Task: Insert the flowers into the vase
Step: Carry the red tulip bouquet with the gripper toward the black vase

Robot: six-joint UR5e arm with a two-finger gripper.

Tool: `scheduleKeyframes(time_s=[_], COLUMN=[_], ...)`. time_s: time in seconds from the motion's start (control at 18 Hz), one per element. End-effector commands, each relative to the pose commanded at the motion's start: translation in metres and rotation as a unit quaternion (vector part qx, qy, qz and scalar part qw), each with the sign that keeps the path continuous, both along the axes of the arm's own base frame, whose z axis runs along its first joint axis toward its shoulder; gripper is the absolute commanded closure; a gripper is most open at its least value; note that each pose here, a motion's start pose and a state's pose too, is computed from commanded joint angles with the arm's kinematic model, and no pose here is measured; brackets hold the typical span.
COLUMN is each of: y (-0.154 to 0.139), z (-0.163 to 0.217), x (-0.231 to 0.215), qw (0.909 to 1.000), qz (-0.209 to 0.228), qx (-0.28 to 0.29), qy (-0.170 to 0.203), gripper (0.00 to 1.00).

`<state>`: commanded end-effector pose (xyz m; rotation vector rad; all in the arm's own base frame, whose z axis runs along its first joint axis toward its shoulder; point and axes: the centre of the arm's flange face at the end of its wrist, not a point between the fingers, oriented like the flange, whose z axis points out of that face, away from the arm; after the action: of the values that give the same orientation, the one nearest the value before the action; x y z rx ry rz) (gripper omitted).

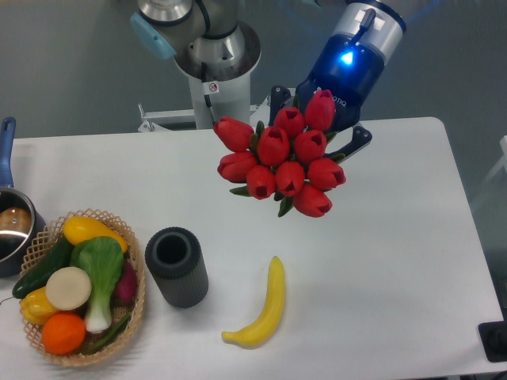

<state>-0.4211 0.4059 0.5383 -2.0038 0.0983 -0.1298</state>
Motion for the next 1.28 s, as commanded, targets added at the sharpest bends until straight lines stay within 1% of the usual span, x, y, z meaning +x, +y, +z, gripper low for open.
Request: scheduleKeyframes(time_s=[0.28,0.72,0.83,0.94,1.06,1.17,1.28], y=[0.006,0.012,0.02,0.029,0.04,0.053,0.059], z=[-0.004,-0.005,-0.006,-0.01,-0.014,-0.016,-0.016], x=[-0.002,-0.001,0.0,0.004,0.01,0.019,0.025], qw=[0.9999,0.9989,0.9978,0.9972,0.9965,0.995,0.9937], qz=[-0.005,-0.025,-0.038,-0.048,-0.06,-0.076,-0.086], qx=[0.009,0.04,0.053,0.054,0.056,0.065,0.072], qy=[0.006,-0.006,-0.015,-0.019,-0.015,-0.002,-0.005], gripper=[0.63,0.63,0.63,0.63,0.63,0.63,0.63])
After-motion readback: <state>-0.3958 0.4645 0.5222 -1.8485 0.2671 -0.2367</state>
